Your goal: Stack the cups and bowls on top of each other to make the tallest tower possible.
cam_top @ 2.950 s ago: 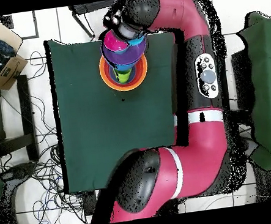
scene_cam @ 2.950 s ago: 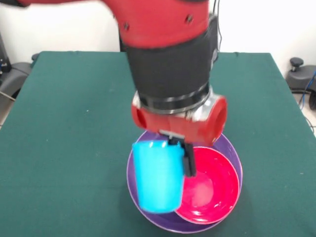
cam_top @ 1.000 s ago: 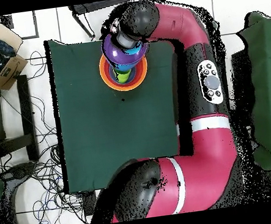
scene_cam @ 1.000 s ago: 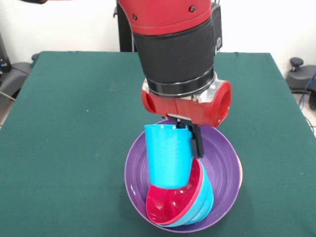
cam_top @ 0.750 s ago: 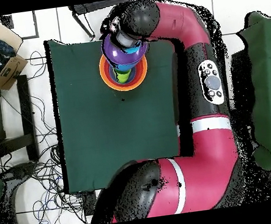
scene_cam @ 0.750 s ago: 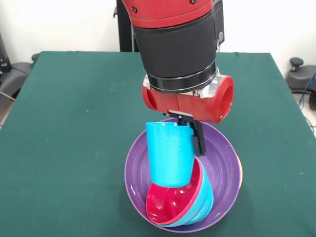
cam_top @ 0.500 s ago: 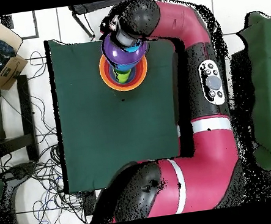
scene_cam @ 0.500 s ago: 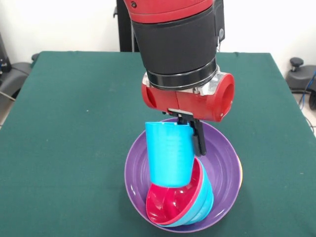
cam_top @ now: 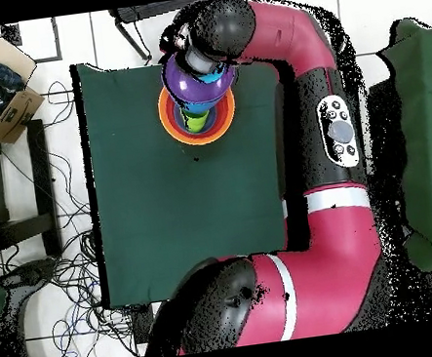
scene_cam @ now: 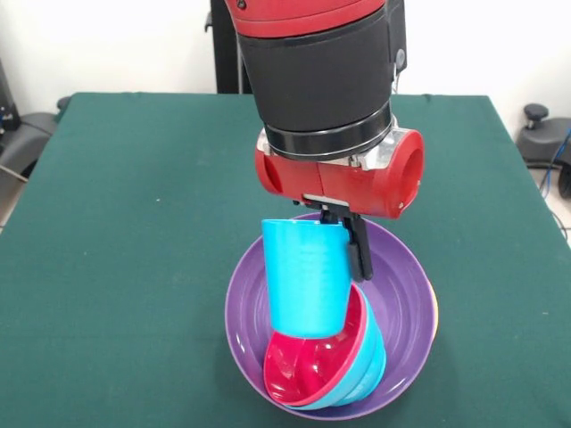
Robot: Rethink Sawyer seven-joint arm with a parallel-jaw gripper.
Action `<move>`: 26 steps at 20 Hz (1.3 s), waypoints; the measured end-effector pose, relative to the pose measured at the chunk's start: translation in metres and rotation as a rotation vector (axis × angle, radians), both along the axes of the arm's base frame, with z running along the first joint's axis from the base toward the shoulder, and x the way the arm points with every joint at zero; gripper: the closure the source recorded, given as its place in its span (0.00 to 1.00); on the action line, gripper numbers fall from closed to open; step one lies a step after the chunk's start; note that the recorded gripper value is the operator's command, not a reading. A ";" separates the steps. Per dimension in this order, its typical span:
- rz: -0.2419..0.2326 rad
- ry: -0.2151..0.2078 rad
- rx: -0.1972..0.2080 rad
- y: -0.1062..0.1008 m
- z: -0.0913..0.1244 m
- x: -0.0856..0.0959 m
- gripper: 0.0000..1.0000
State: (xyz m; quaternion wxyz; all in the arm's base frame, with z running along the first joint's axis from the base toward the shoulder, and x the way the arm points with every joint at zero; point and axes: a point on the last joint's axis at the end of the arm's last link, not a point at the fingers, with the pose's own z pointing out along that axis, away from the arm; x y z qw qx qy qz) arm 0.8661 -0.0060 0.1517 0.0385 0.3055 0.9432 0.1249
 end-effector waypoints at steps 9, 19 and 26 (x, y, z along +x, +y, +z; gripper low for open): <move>-0.004 -0.033 -0.004 0.005 -0.010 -0.002 1.00; 0.001 -0.063 -0.004 0.023 -0.045 -0.020 0.00; 0.004 -0.054 -0.006 0.026 -0.053 -0.025 0.00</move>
